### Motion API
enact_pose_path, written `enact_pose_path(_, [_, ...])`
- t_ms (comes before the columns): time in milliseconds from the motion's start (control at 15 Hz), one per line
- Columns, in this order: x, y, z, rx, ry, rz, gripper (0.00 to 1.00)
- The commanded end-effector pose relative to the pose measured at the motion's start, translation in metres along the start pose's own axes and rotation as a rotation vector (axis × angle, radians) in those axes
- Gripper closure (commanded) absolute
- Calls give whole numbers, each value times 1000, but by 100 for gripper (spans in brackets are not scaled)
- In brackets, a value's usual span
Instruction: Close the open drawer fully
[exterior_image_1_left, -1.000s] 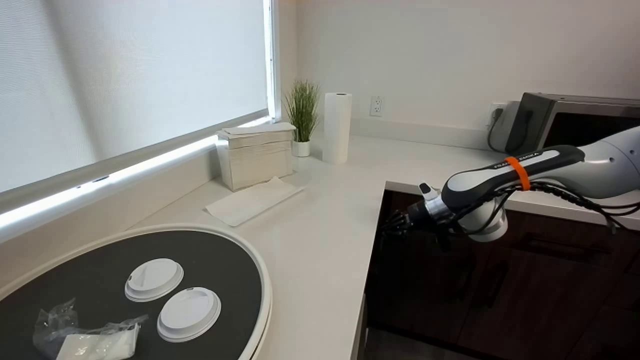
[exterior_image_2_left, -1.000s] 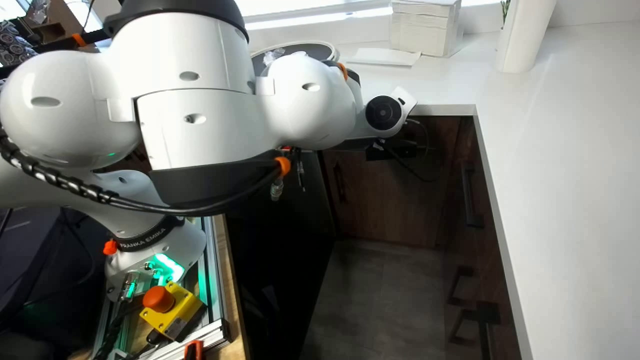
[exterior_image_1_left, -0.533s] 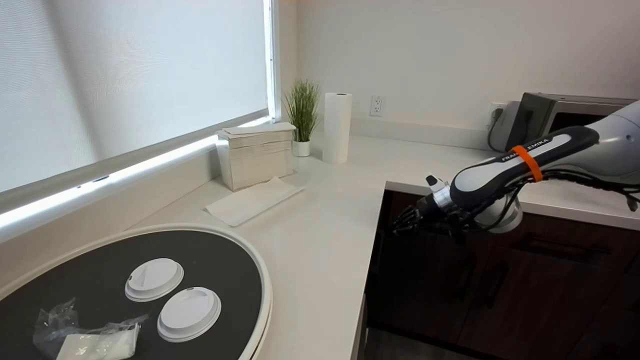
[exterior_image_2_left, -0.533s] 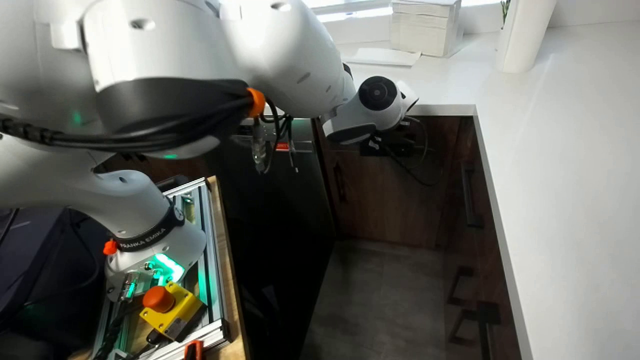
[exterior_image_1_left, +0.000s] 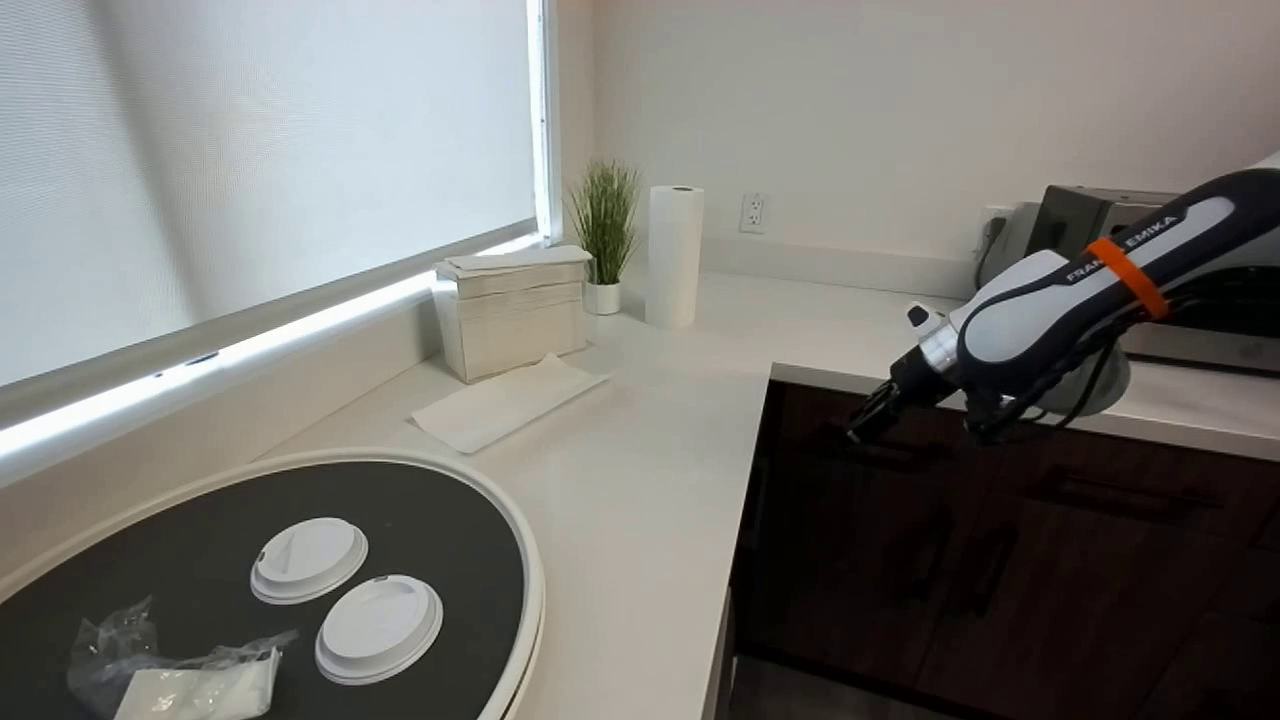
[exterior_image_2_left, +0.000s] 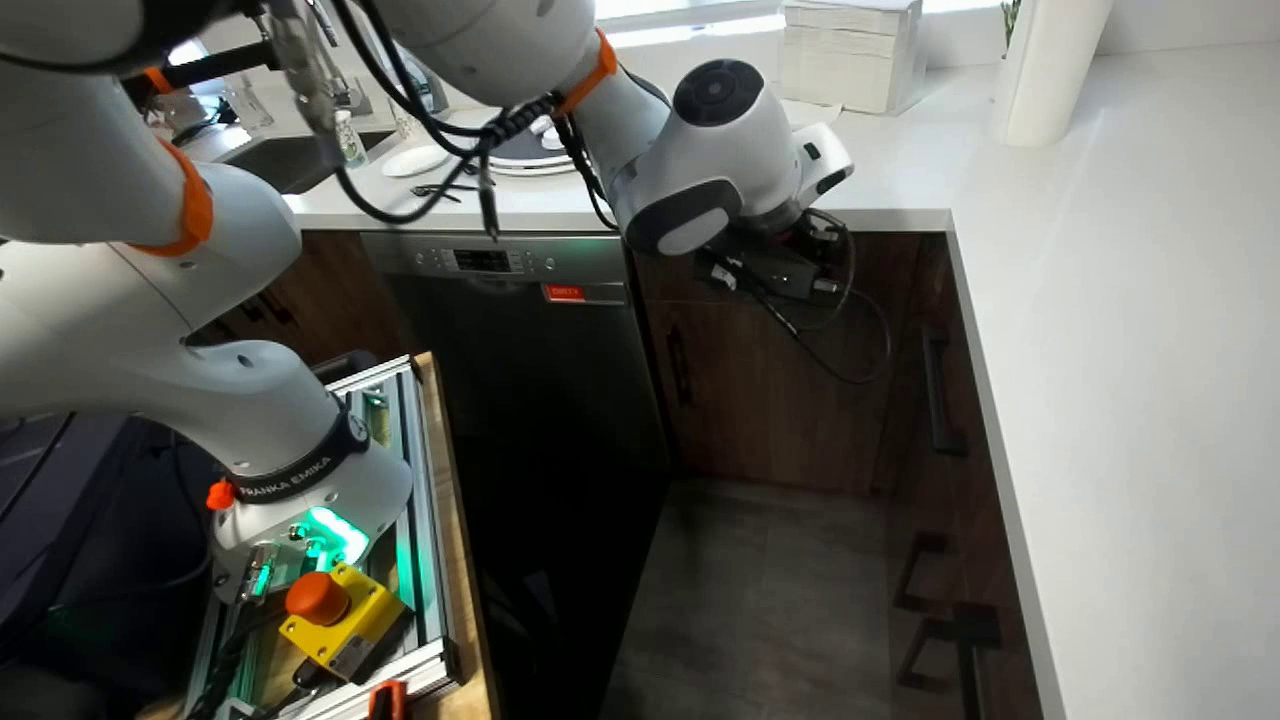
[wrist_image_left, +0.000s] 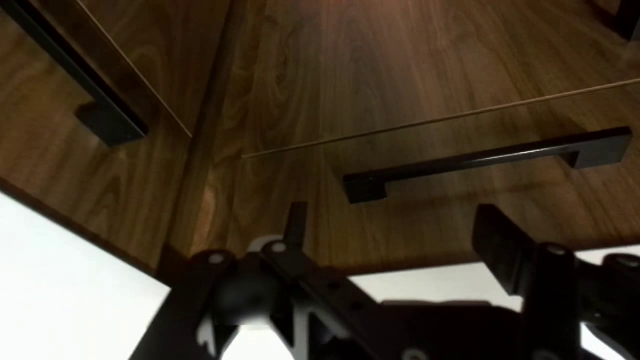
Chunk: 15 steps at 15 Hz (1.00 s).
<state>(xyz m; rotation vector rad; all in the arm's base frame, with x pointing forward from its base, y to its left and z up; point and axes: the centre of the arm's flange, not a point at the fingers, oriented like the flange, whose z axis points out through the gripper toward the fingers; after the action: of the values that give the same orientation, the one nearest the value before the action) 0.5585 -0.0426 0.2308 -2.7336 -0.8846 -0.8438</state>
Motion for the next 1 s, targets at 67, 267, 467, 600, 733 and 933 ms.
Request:
enact_pose_path(67, [-1,-12,-89,-28,-159,188,0])
enact_pose_path(267, [3,-12,-124,-39,-251,314,0])
enact_pose_path(467, [8,-16,-158,-42,-333,446,0])
enact_pose_path(600, [12,-19,-176,-33,-376,539,0])
enact_pose_path(733, [15,-27,-193,-25,-420,627,0])
enact_pose_path(933, [23,0,-156,4,-394,620,0])
